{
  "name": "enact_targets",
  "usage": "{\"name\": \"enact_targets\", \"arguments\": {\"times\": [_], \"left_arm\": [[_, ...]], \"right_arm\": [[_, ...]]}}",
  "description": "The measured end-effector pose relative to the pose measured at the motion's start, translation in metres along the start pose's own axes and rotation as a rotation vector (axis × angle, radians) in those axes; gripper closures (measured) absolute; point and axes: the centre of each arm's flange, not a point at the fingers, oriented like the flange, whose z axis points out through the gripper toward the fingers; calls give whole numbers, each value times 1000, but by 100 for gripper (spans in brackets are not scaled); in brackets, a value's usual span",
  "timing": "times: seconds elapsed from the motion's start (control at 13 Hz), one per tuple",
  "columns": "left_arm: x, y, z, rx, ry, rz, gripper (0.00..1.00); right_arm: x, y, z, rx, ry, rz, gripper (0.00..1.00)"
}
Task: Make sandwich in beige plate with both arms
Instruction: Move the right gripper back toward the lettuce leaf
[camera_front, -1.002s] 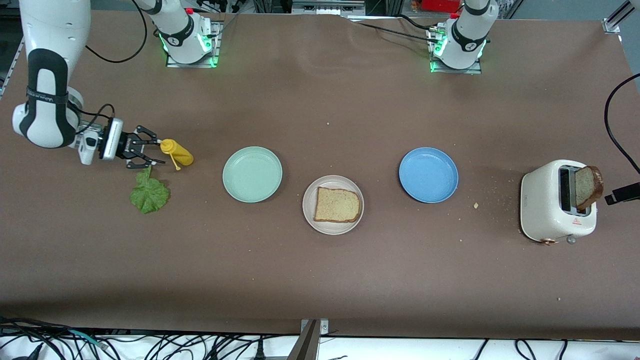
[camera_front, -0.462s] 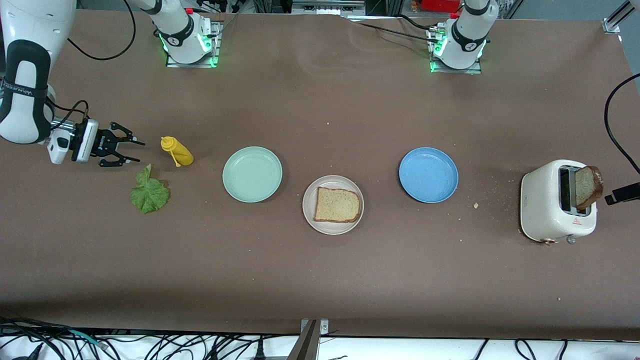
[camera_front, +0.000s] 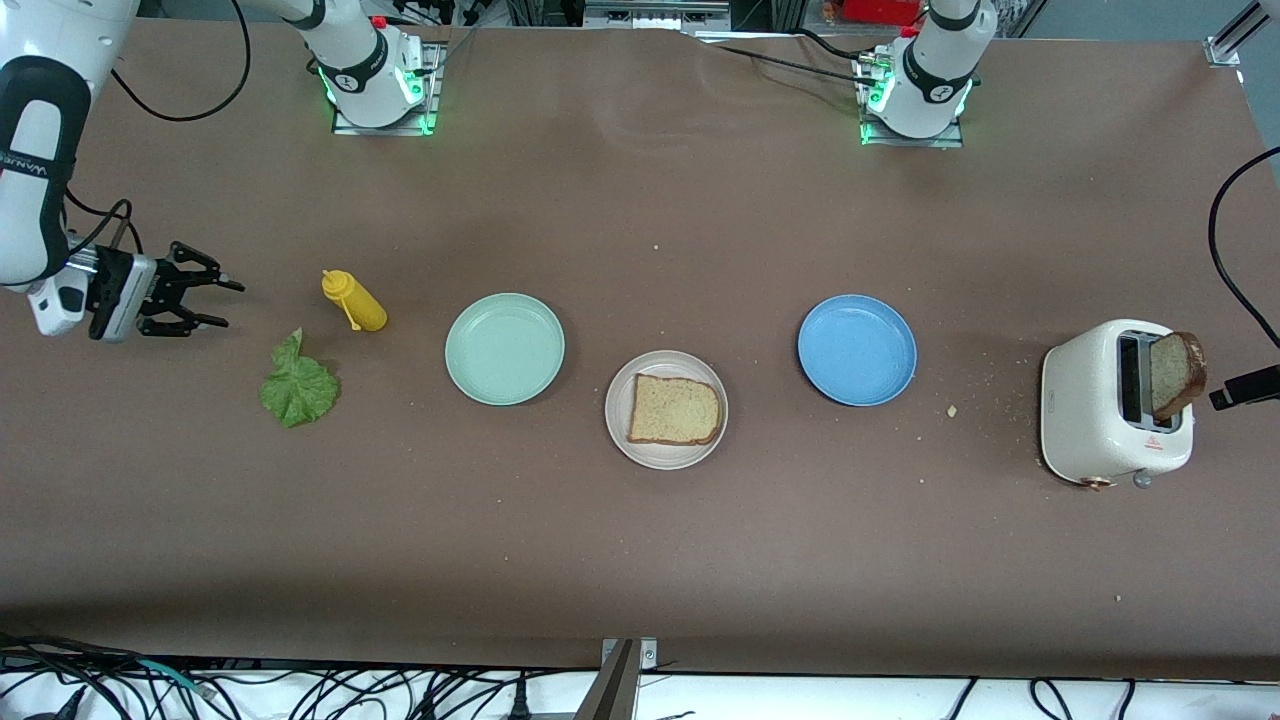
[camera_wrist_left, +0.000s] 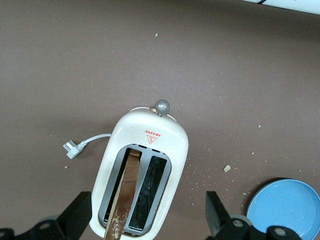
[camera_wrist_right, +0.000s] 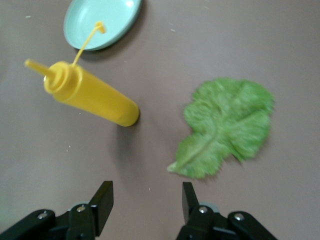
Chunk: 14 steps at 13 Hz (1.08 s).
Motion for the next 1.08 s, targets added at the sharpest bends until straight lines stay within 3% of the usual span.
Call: {"name": "enact_targets", "arguments": {"times": [0.23, 0.54, 1.0, 1.08], "left_arm": [[0, 0, 1, 0, -1, 0, 0], [2, -1, 9, 3, -12, -2, 0], [2, -1, 8, 4, -8, -3, 0], [2, -2, 8, 4, -8, -4, 0]], "right_arm": [[28, -10, -14, -43, -106, 236, 36], [44, -9, -13, -147, -173, 504, 33], [49, -5, -18, -270, -235, 659, 29], [51, -5, -19, -282, -235, 682, 24]]}}
